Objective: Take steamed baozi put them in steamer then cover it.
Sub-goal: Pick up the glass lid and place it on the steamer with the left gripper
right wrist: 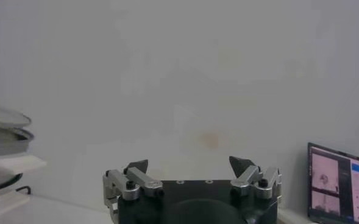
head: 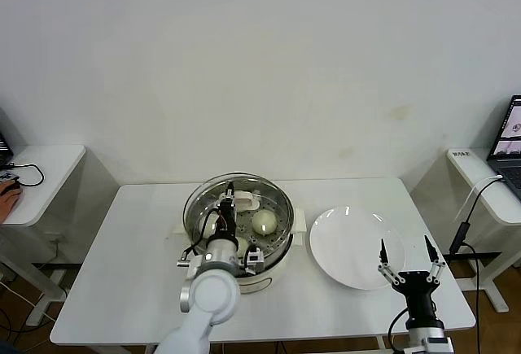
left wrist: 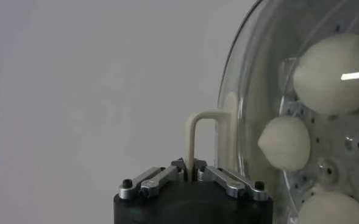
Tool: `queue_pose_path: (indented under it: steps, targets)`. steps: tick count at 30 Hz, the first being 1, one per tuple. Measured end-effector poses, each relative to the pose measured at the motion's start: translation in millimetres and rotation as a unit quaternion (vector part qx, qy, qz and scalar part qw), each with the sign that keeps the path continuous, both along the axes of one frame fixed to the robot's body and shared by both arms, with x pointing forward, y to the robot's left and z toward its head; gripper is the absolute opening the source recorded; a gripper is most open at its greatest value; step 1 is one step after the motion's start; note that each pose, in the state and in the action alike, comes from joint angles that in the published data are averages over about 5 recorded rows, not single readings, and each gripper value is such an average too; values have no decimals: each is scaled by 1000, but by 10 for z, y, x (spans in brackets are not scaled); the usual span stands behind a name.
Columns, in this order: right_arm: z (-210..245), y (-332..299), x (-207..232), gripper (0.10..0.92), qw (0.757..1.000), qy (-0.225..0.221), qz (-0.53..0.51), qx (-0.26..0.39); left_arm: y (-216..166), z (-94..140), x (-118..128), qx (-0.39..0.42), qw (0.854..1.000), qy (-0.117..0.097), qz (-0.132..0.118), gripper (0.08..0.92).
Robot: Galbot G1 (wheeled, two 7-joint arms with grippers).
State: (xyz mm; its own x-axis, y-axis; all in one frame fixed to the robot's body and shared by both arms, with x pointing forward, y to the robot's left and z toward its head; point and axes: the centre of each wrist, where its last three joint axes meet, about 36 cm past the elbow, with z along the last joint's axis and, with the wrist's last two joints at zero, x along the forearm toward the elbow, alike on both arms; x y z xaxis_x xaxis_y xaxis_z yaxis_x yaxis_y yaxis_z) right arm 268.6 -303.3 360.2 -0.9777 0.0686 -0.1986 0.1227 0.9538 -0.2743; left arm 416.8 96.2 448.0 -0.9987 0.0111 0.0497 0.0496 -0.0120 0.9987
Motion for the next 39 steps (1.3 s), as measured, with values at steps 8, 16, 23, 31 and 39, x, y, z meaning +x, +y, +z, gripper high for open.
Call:
queue_pose_path:
  steps: [8,16,23,31,39]
  targets:
    - [-7,6,3,823,1000,1,2,0,-73,-38,-41,0,1000,5,-3,147]
    - [-8,0,-1,823,1000,1,2,-1,-78,-72,-1,0,1000,8,1,147]
    - [-8,-8,-5,823,1000,1,3,-2,-41,-88,42,0,1000,10,7,147]
    - [-11,-1,-1,823,1000,2,5,-1,-24,-109,44,-6,1000,14,9,147]
    - [-10,3,-1,823,1000,2,6,-2,-30,-106,7,-18,1000,20,7,239]
